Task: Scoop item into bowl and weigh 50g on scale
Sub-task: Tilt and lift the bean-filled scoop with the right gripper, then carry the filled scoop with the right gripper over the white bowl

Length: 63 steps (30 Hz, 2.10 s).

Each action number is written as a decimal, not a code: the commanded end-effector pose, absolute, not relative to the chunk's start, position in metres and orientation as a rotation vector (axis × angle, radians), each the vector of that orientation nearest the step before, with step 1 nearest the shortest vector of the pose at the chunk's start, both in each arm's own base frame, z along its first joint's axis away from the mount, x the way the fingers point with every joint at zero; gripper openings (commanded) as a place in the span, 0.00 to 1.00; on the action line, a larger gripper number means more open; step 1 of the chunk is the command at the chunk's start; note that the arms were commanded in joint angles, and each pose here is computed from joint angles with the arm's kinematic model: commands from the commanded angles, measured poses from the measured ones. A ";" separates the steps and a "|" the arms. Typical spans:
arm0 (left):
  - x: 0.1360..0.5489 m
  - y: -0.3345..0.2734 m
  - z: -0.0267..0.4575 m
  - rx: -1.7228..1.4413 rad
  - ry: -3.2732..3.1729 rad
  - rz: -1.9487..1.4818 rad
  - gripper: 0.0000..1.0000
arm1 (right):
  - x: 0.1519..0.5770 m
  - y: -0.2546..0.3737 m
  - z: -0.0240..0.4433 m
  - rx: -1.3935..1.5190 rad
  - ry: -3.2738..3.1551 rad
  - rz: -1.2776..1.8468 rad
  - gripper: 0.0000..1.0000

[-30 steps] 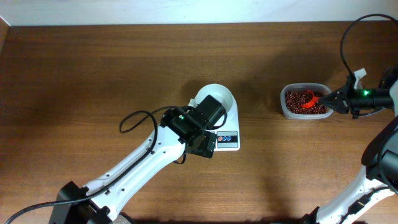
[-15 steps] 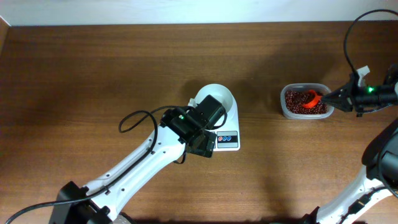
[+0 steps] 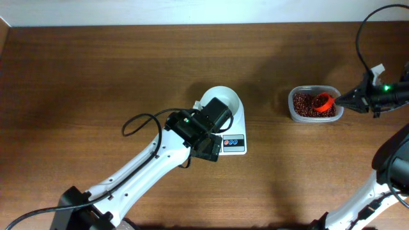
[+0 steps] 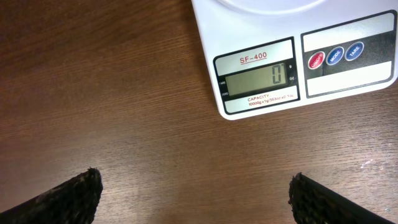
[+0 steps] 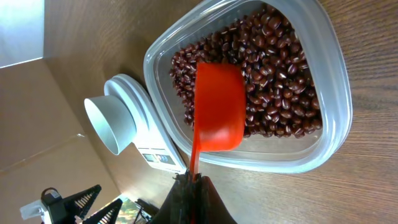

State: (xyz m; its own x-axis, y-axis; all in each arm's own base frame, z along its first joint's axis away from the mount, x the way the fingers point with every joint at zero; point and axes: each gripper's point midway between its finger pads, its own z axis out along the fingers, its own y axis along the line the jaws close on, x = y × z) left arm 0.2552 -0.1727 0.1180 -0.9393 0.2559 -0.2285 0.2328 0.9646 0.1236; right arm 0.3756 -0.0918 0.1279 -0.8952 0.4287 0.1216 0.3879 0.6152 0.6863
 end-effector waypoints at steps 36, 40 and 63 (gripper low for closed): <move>0.255 -0.168 0.123 0.339 2.855 0.139 0.99 | 0.391 -0.050 0.163 0.468 2.706 1.308 0.04; 0.255 -0.168 0.123 0.339 2.855 0.139 0.99 | 0.395 -0.044 0.169 0.441 2.657 1.361 0.04; 0.255 -0.169 0.123 0.338 2.855 0.139 0.99 | 0.392 0.148 0.183 -0.246 2.691 1.561 0.04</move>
